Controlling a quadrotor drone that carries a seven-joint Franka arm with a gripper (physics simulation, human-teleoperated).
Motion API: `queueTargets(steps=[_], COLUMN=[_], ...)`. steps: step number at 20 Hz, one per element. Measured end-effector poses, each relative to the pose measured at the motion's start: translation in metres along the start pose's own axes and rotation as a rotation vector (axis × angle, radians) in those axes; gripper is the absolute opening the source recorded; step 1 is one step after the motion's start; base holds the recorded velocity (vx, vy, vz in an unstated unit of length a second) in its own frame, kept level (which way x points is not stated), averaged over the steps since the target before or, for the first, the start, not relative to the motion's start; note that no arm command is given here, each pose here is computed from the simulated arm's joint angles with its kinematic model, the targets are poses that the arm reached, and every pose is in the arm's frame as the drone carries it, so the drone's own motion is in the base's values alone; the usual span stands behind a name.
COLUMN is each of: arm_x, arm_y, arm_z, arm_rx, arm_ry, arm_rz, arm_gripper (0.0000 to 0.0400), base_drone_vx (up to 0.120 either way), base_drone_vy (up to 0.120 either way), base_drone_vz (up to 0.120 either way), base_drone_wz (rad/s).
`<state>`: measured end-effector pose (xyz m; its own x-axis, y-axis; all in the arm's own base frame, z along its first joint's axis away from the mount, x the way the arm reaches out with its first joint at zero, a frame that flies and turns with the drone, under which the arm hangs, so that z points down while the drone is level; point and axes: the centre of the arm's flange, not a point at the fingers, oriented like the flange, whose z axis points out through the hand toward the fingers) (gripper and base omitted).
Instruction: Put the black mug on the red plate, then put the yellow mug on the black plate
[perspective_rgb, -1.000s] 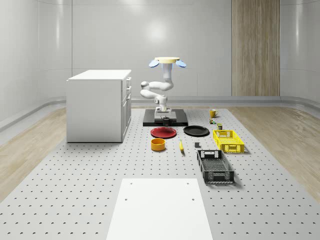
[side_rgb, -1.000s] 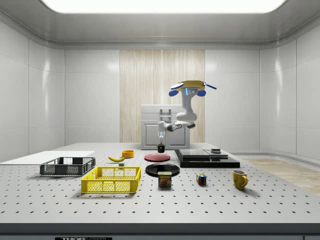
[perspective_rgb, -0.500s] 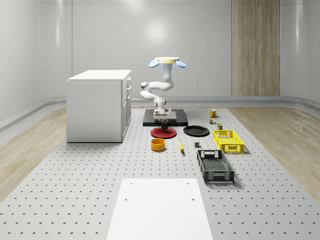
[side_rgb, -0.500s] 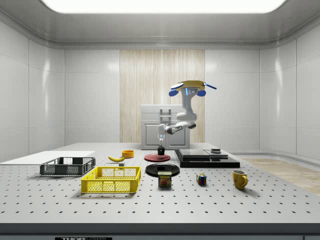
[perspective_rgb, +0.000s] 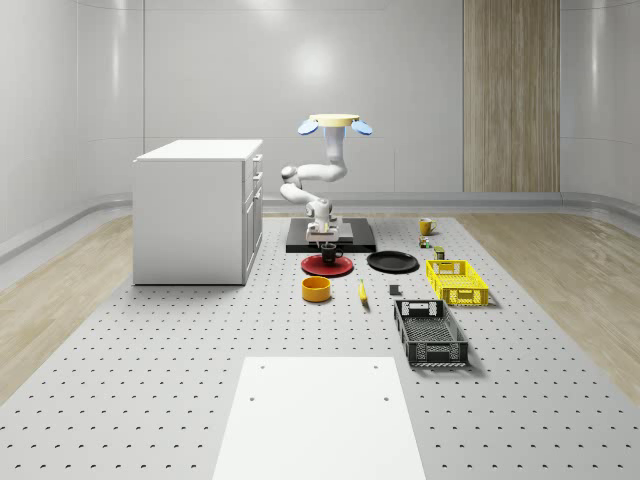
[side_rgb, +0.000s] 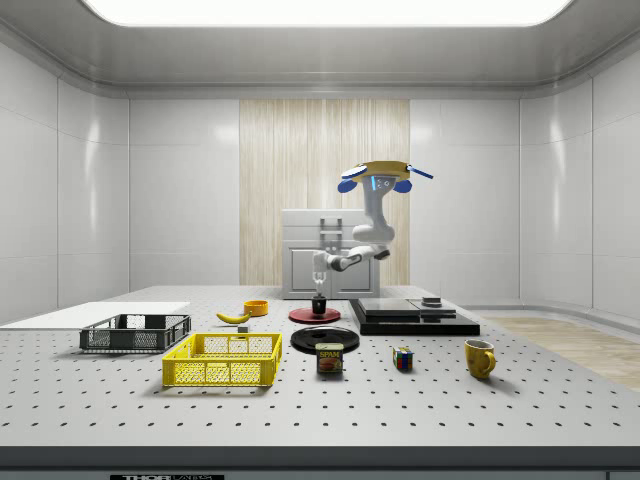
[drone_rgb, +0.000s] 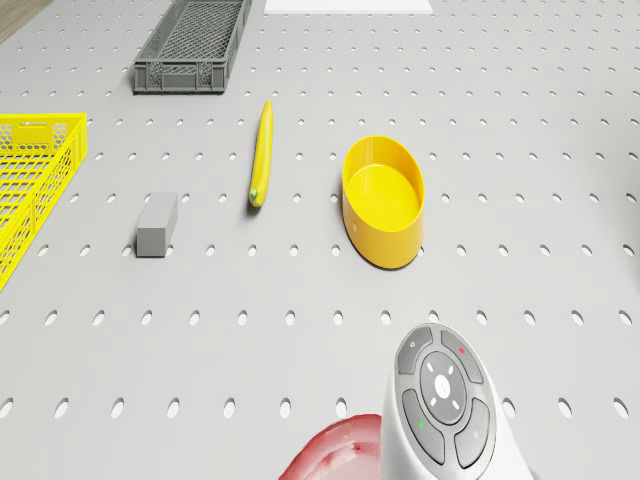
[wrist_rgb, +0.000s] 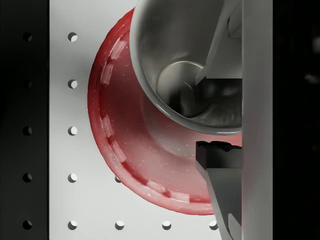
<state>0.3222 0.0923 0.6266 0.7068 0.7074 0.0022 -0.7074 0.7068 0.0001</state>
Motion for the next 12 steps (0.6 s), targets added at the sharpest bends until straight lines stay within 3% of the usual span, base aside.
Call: queueTargets(steps=[5,8,12], arm_x=[0.0084,0.0106,0.0118], arm_y=[0.0042,0.0053,0.0059], arm_z=[0.0015,0.0017,-0.0068], arm_rx=[0.0,0.0,0.0], arm_ry=[0.0,0.0,0.0], arm_rz=[0.0,0.0,0.0], arm_gripper=[0.011,0.0251,0.0345], base_drone_vx=[0.0,0.0,0.0], base_drone_vy=[0.0,0.0,0.0], base_drone_vz=[0.0,0.0,0.0], base_drone_wz=[0.0,0.0,0.0])
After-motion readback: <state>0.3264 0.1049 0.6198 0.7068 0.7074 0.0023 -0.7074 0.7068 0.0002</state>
